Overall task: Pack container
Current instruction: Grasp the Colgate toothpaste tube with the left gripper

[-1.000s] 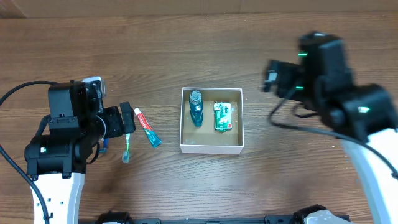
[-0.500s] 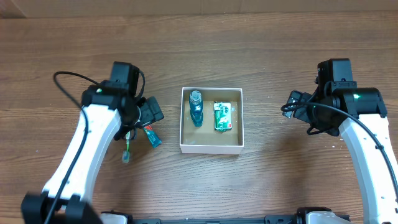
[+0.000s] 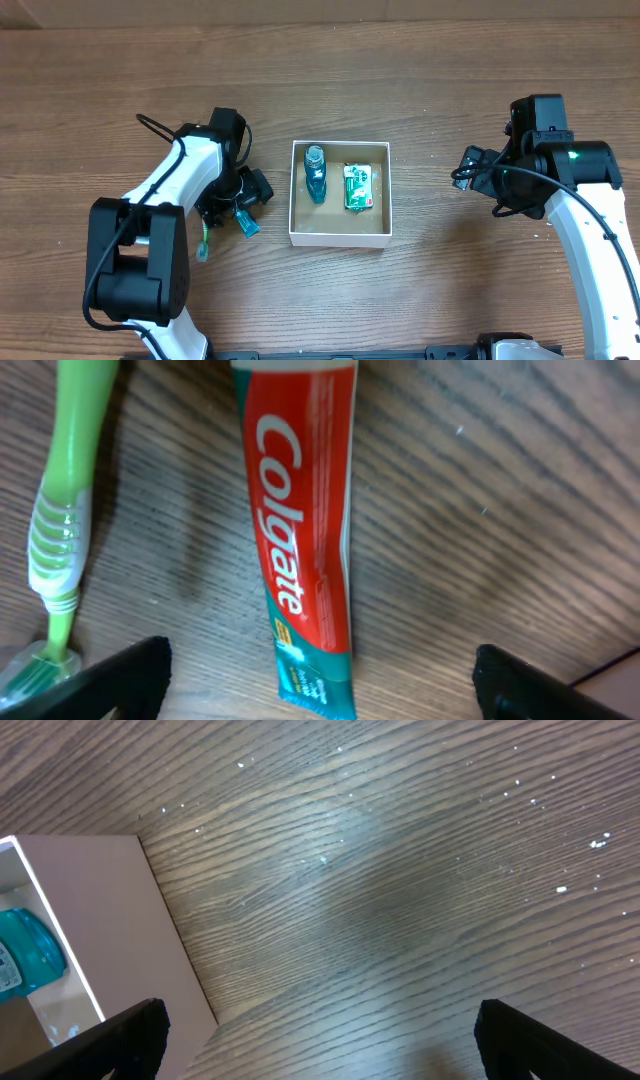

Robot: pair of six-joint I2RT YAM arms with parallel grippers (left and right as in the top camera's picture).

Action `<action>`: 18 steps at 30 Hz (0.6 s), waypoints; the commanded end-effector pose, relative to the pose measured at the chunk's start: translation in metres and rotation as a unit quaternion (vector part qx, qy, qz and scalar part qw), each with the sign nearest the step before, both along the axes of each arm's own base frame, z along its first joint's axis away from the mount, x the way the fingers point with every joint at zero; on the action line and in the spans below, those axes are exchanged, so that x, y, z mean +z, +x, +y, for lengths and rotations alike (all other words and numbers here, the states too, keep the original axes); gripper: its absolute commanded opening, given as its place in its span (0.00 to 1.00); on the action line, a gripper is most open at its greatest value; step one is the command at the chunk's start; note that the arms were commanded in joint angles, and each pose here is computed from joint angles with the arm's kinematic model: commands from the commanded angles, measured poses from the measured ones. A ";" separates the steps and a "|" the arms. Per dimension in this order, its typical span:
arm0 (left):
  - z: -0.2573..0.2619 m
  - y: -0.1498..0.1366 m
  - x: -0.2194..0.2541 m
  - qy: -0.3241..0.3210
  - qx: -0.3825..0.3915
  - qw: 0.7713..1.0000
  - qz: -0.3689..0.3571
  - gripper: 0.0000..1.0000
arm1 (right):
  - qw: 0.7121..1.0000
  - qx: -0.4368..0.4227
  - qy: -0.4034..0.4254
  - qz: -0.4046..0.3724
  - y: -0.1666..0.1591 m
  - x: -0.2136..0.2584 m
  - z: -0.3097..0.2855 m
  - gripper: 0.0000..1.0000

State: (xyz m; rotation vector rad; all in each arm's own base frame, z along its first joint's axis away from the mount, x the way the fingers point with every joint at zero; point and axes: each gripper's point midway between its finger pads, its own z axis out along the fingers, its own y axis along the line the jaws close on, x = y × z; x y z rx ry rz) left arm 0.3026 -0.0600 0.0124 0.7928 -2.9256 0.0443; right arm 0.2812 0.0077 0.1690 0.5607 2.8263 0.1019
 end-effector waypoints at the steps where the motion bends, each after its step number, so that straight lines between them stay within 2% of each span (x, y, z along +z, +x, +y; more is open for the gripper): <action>1: -0.002 0.004 0.001 -0.003 0.007 1.000 -0.003 0.77 | 1.000 -0.002 0.002 -0.001 -0.001 0.001 -0.001 1.00; 10: 0.008 0.012 -0.003 0.026 0.013 0.999 -0.022 0.88 | 1.000 -0.001 0.004 0.003 -0.003 0.000 -0.001 1.00; 18: 0.011 0.013 -0.018 0.038 0.017 0.999 -0.009 0.91 | 1.000 -0.001 0.004 0.003 -0.003 0.000 -0.001 1.00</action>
